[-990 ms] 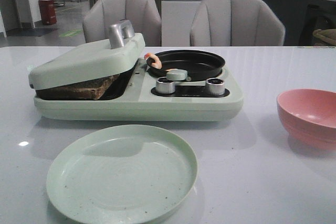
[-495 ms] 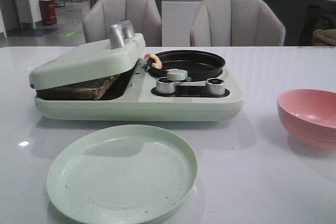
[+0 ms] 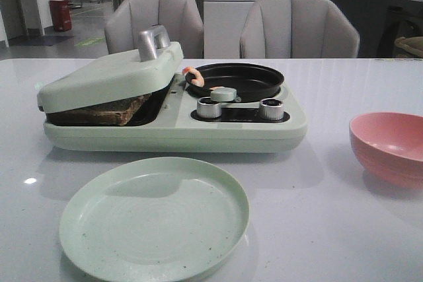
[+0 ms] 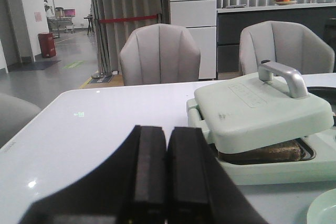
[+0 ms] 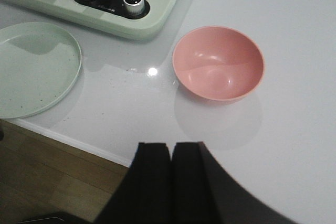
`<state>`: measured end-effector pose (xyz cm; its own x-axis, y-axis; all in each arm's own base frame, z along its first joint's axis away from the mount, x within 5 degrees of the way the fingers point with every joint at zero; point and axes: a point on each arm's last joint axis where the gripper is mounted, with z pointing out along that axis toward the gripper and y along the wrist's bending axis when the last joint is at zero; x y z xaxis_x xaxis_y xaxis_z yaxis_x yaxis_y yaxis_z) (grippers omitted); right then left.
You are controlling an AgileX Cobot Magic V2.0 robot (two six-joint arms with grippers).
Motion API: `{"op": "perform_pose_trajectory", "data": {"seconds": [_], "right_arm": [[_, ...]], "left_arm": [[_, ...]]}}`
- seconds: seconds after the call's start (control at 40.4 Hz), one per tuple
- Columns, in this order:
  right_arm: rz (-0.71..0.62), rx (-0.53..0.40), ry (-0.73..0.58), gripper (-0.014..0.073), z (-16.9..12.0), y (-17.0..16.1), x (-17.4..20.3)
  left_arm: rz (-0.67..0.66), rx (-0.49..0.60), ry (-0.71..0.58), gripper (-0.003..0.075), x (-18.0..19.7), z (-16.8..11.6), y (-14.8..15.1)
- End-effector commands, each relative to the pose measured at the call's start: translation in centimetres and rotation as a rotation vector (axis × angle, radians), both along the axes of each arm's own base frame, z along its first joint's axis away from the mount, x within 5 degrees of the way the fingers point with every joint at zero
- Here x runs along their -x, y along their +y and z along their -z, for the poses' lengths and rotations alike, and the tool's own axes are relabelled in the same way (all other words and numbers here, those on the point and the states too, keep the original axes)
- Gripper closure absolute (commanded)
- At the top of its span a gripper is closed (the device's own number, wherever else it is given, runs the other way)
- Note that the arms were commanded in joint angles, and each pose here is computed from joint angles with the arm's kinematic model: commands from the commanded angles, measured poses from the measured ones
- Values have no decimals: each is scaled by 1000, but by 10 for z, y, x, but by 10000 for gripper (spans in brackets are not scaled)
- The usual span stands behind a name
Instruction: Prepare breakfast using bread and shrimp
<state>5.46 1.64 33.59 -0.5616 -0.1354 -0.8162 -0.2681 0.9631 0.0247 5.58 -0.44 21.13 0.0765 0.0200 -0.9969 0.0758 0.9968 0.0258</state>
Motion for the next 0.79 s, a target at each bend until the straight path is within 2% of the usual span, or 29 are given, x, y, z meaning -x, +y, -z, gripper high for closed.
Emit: {"op": "perform_pose_trajectory", "data": {"seconds": [0.0,0.594,0.767], "right_arm": [[-2,-18,-87,562,-13,1,-3],[-2,-18,-87,562,-13,1,-3],[1,-18,-89,562,-2,0,0]], "left_arm": [[-5,28,-78,620,1,1,1],[-5,28,-76,620,1,1,1],[-5,28,-76,620,1,1,1]]}}
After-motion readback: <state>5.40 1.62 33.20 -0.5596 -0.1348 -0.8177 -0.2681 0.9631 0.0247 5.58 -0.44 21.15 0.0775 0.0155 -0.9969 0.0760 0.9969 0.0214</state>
